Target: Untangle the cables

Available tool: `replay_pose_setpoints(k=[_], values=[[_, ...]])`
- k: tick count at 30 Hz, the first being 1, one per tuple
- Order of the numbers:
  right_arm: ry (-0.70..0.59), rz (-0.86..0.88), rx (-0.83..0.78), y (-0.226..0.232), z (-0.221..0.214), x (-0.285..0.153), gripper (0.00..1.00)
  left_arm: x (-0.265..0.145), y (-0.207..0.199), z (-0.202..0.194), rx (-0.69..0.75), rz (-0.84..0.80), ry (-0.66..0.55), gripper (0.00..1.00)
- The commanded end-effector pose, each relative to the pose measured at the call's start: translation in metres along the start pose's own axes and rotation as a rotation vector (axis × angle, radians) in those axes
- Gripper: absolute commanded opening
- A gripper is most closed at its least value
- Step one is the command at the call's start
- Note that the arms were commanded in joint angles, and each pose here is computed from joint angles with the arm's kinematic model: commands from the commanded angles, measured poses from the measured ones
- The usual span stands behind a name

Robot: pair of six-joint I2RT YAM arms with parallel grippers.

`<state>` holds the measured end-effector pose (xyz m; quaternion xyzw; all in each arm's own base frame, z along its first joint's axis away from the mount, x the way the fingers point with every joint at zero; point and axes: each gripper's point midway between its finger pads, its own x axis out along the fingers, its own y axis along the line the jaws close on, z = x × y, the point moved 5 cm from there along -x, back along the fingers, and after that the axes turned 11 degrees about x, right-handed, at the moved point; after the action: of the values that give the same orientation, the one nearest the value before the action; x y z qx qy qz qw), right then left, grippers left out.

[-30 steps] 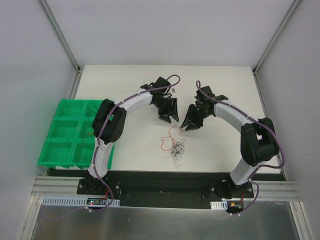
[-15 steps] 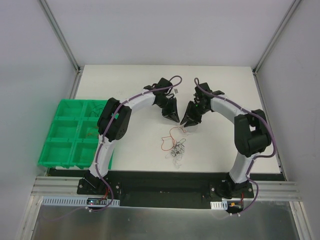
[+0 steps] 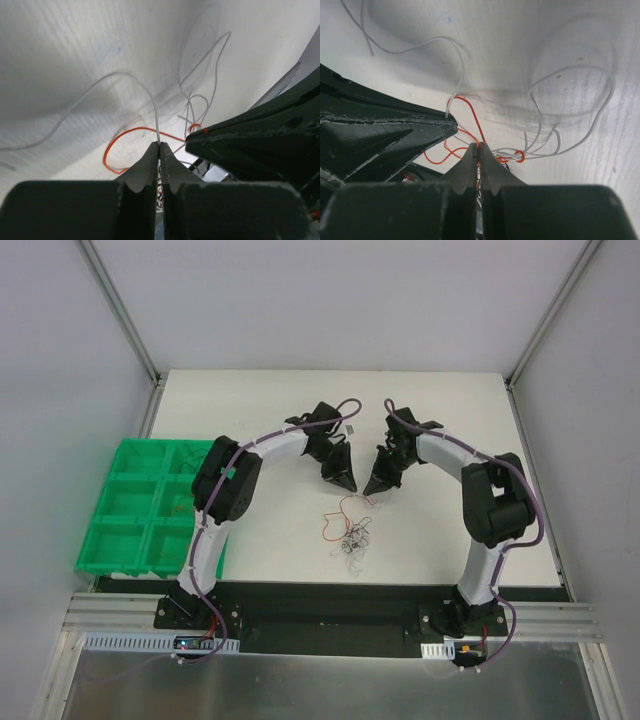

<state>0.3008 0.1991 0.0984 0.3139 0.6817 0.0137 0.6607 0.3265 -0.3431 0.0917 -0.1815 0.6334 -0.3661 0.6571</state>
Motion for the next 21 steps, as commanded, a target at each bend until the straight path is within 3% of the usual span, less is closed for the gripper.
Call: replay_pose_setpoints(k=[1,8,13,17,21], values=[[-0.052,0.043,0.020,0.004,0.003,-0.037,0.00,-0.046,-0.013,-0.001,0.028,-0.018,-0.076,0.00],[-0.173,0.175,0.130,-0.037,0.015,-0.112,0.00,-0.118,0.036,-0.035,-0.017,0.126,-0.215,0.00],[-0.204,0.068,0.093,-0.071,0.021,-0.124,0.01,-0.157,0.030,-0.055,0.037,0.191,-0.298,0.00],[-0.190,0.120,0.077,-0.066,0.019,-0.128,0.01,-0.173,0.013,-0.054,0.106,0.171,-0.336,0.00],[-0.352,-0.017,0.173,-0.098,0.036,-0.149,0.01,-0.191,0.009,-0.055,0.158,0.248,-0.367,0.00]])
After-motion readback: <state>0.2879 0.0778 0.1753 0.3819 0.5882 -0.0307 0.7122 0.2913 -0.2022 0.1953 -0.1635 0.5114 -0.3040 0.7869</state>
